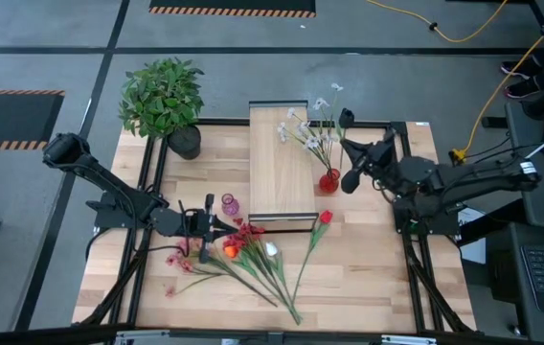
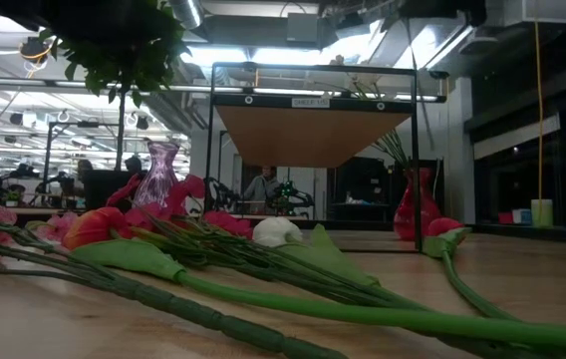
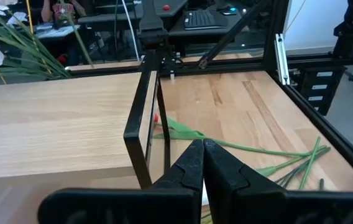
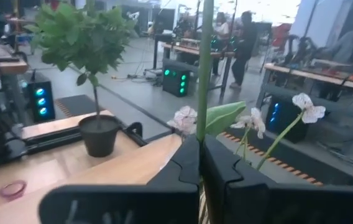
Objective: Pick and place flowers into a vace then onto a shelf
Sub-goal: Put the black tulip into the red vase
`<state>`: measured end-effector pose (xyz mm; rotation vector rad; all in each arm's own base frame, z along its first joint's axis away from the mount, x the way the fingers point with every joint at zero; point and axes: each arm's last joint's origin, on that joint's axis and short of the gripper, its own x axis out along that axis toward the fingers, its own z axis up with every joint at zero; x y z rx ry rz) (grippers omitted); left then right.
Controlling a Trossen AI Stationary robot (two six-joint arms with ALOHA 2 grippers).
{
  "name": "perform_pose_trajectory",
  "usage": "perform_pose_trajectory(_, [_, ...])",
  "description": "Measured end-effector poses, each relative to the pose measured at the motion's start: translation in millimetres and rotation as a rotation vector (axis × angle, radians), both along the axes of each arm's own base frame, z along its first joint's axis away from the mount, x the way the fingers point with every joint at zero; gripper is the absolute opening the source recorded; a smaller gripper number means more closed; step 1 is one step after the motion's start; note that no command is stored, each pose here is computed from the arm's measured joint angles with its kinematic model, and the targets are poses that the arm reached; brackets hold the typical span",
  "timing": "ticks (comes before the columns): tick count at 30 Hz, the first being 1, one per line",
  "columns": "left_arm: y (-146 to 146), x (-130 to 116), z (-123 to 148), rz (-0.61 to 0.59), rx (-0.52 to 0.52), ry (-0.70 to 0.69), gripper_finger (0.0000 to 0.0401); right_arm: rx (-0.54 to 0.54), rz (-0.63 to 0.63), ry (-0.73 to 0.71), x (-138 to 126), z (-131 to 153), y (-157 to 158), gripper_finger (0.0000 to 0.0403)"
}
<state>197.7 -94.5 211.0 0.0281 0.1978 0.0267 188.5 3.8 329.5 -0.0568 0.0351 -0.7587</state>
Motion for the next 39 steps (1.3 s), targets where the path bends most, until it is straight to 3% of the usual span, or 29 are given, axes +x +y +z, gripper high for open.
perform_pose_trajectory(7, [2, 1, 0, 0.013, -0.006, 0.0, 0.0004, -0.034, -0.076, -0.049, 0, -30, -16, 0.0])
perform_pose_trajectory(15, [2, 1, 0, 0.013, -0.006, 0.0, 0.0004, -0.004, -0.054, -0.099, -4, -50, -22, 0.0])
perform_pose_trajectory(34, [2, 1, 0, 0.011, 0.003, 0.001, 0.0004, 0.095, -0.062, -0.002, 3, -78, -22, 0.0])
perform_pose_trajectory(39, [2, 1, 0, 0.011, 0.003, 0.001, 0.0004, 0.092, -0.137, 0.036, 11, -88, -23, 0.0])
